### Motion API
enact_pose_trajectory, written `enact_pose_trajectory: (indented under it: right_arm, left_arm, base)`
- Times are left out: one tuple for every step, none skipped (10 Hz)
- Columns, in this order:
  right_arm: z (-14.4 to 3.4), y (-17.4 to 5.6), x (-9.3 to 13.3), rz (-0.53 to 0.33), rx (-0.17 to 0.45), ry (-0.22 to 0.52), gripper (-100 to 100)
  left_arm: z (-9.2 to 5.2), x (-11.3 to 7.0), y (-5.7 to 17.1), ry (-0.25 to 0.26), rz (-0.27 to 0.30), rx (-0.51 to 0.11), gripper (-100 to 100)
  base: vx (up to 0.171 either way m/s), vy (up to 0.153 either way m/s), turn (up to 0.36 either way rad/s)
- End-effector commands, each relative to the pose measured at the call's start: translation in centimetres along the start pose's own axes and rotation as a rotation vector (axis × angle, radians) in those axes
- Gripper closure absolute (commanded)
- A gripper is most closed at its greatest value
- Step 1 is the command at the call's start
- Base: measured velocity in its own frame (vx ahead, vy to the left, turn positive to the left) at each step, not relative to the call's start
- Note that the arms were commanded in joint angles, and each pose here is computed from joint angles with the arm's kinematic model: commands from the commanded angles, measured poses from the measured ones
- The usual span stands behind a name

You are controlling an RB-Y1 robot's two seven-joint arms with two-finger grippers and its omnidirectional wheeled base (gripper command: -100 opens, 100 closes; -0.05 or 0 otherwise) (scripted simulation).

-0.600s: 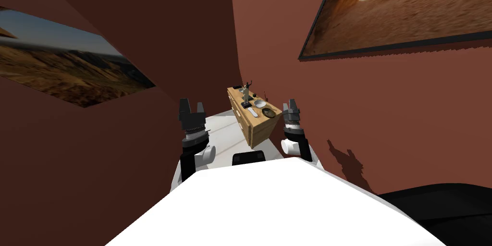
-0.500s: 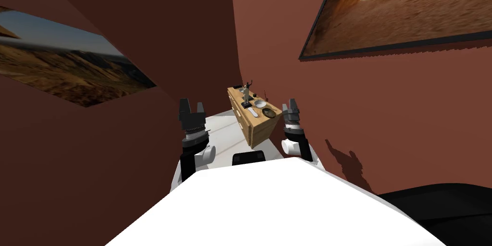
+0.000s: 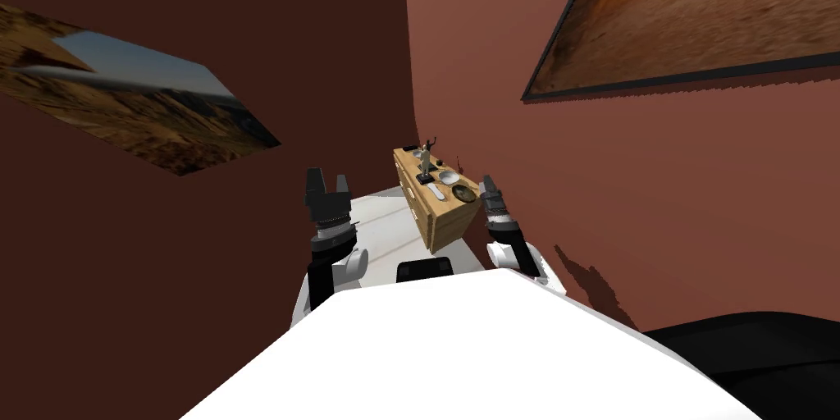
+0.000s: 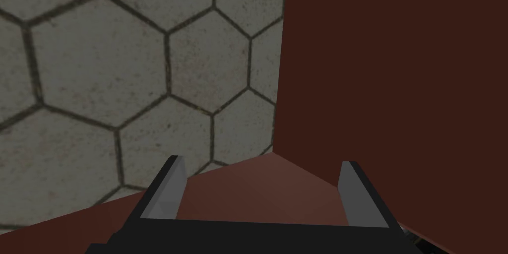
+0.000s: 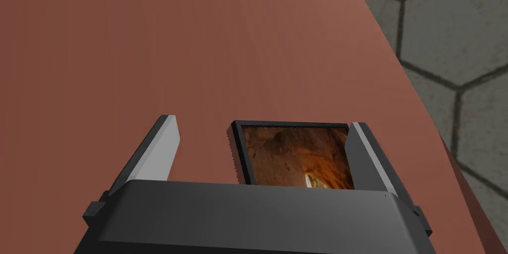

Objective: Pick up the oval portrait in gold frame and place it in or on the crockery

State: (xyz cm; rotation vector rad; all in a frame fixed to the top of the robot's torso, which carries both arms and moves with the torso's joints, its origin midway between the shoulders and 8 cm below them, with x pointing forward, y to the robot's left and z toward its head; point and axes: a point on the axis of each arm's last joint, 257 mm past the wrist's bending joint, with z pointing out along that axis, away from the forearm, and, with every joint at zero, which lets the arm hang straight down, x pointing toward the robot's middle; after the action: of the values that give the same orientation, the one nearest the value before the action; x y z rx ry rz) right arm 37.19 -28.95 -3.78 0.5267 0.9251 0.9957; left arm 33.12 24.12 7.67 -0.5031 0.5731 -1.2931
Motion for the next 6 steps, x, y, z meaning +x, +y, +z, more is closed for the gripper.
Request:
enact_pose_trajectory:
  right_arm:
    - [-0.4, -1.7, 0.7, -0.08, 0.036, 0.063, -100]
    - [-0.9, -2.8, 1.2, -0.132, 0.059, 0.103, -100]
    - [-1.4, -4.0, 1.5, -0.188, 0.083, 0.146, -100]
    - [-2.0, -5.3, 1.8, -0.245, 0.107, 0.189, -100]
    - [-2.6, -6.6, 2.0, -0.304, 0.132, 0.233, -100]
    - [-3.4, -8.0, 2.2, -0.366, 0.156, 0.278, -100]
  left_arm:
    - [0.0, 0.0, 0.0, 0.0, 0.0, 0.0, 0]
    - [0.0, 0.0, 0.0, 0.0, 0.0, 0.0, 0]
    - [0.0, 0.0, 0.0, 0.0, 0.0, 0.0, 0]
    - [0.0, 0.0, 0.0, 0.0, 0.0, 0.0, 0]
    - [0.0, 0.0, 0.0, 0.0, 0.0, 0.0, 0]
    - [0.0, 0.0, 0.0, 0.0, 0.0, 0.0, 0]
  base:
    - [-0.011, 0.022, 0.101]
    - [-0.011, 0.024, 0.118]
    - [-0.012, 0.024, 0.122]
    - [-0.013, 0.023, 0.168]
    - [-0.017, 0.03, 0.16]
    - [-0.02, 0.036, 0.15]
